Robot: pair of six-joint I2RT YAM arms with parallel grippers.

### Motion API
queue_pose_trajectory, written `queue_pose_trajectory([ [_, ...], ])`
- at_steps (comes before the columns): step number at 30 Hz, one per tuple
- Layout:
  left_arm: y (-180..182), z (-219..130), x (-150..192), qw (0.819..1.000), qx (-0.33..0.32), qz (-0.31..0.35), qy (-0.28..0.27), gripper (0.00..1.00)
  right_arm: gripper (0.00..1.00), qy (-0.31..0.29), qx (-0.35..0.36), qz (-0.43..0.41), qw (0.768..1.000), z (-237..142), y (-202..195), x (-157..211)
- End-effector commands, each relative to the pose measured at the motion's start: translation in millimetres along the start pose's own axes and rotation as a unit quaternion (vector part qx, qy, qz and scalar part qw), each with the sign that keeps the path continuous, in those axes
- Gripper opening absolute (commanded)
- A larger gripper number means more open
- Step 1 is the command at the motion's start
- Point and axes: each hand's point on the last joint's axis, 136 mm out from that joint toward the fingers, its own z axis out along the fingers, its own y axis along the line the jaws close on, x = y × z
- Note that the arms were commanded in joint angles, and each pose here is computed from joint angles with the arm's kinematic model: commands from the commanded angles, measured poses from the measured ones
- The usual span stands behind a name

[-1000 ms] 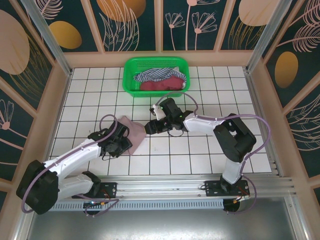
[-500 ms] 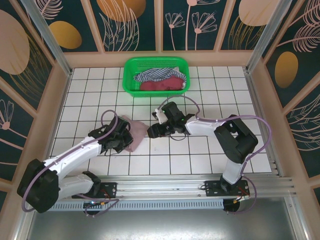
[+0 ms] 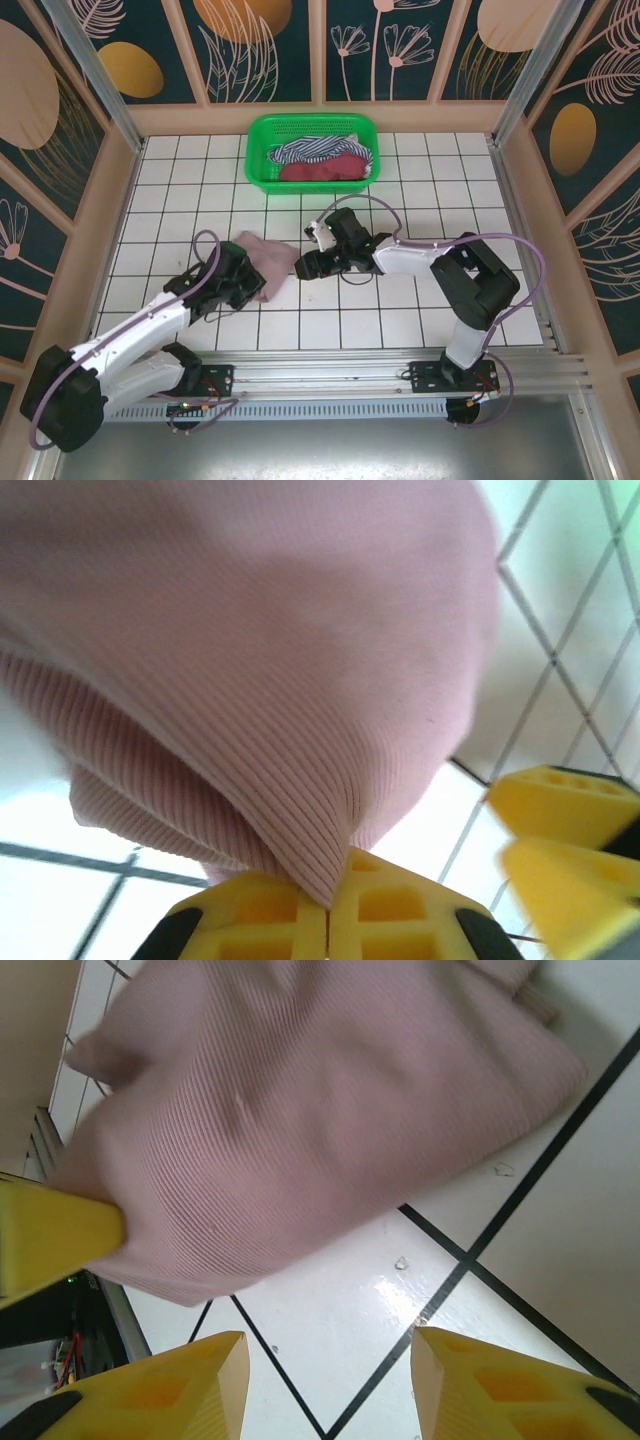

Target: Fold and stack the tank tops

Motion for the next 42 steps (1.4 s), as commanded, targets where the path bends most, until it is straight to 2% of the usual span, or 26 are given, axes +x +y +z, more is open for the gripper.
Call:
queue_pose_trajectory([
  [1,17,5,-1,1.0,-0.006,-0.019,-0.012,0.09,0.47,-0.017,-0.022,-0.018,0.999,-6,17,-10],
  [7,52,4,-7,0.996,-0.067,-0.045,-0.038,0.23,0.47,-0.015,-0.023,-0.025,0.999,-7,20,-13],
  [15,67,-9,-12,0.988,-0.14,-0.036,-0.049,0.33,0.47,-0.018,-0.026,-0.036,0.999,-14,24,-21],
  [19,52,-31,-17,0.988,-0.138,-0.032,-0.059,0.41,0.47,-0.029,-0.024,-0.039,0.999,-24,23,-28],
  [23,26,-46,-25,0.992,-0.099,-0.017,-0.076,0.45,0.47,-0.036,-0.02,-0.039,0.998,-34,20,-32],
  [28,20,-19,-25,0.993,-0.103,0.021,-0.057,0.49,0.5,-0.054,-0.023,-0.042,0.997,-52,20,-38],
  [32,31,-9,-30,0.986,-0.15,0.042,-0.062,0.5,0.61,-0.08,-0.032,-0.034,0.996,-75,21,-47],
  [36,50,-5,-27,0.979,-0.188,0.051,-0.051,0.51,0.64,-0.09,-0.028,-0.033,0.995,-89,20,-51],
  [42,62,7,-25,0.983,-0.171,0.039,-0.056,0.51,0.65,-0.095,-0.012,-0.024,0.995,-99,7,-50],
])
